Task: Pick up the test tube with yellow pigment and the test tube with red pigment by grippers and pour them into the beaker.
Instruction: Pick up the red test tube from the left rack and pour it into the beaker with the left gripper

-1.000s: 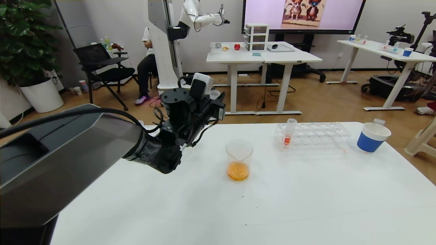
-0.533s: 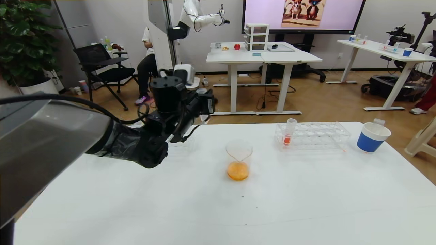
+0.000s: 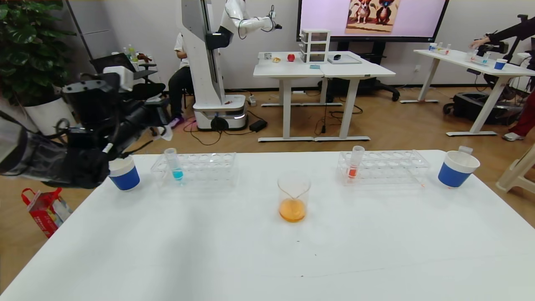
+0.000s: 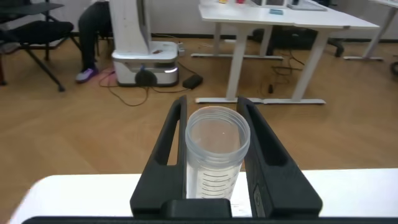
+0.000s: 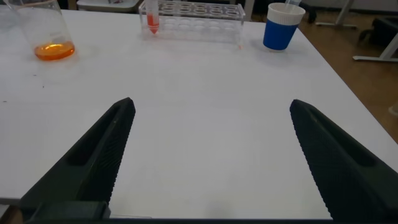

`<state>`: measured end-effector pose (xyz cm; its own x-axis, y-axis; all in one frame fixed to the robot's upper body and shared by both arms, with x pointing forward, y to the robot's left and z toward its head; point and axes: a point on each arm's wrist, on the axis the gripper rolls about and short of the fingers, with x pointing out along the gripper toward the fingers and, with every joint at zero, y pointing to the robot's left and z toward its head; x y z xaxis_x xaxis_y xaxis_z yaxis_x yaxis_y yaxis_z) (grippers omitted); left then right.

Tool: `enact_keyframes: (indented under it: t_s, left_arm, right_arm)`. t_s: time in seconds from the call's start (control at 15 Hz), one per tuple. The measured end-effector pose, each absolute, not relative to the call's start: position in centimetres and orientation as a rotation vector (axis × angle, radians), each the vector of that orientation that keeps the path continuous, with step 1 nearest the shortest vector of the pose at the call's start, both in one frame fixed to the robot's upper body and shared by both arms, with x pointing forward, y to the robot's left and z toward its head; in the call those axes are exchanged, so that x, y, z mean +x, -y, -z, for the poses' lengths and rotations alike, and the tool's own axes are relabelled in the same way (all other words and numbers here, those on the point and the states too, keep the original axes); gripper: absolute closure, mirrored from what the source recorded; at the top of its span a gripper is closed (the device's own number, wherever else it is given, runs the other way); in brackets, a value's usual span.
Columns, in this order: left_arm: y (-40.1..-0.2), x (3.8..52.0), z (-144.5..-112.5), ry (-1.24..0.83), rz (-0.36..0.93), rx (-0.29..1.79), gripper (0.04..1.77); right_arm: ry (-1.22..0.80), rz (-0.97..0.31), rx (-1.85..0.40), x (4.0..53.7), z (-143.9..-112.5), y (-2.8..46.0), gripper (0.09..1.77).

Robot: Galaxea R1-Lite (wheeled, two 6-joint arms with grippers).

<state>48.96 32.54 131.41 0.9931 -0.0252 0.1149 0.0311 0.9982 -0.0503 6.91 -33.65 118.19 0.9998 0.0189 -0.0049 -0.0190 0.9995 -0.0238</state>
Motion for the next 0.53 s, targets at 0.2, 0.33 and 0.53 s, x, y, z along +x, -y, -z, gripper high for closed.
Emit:
enact_keyframes:
  t_s: [0.2,0.33,0.53]
  left_arm:
    - [-39.5,48.1,-131.7,0.120,-0.062,-0.036,1.27]
    - [-42.4,47.7,-131.3,0.113,-0.114,-0.031,1.27]
    - [-44.1,47.9,-130.1,0.098,-0.157,-0.028,1.27]
  right_arm:
    - [-0.004,-0.019,-0.024,6.9,-118.2,33.6,0.12]
    - [-0.005,-0.019,-0.024,6.9,-118.2,33.6,0.12]
    - [-0.004,-0.019,-0.024,6.9,-118.2,33.6,0.12]
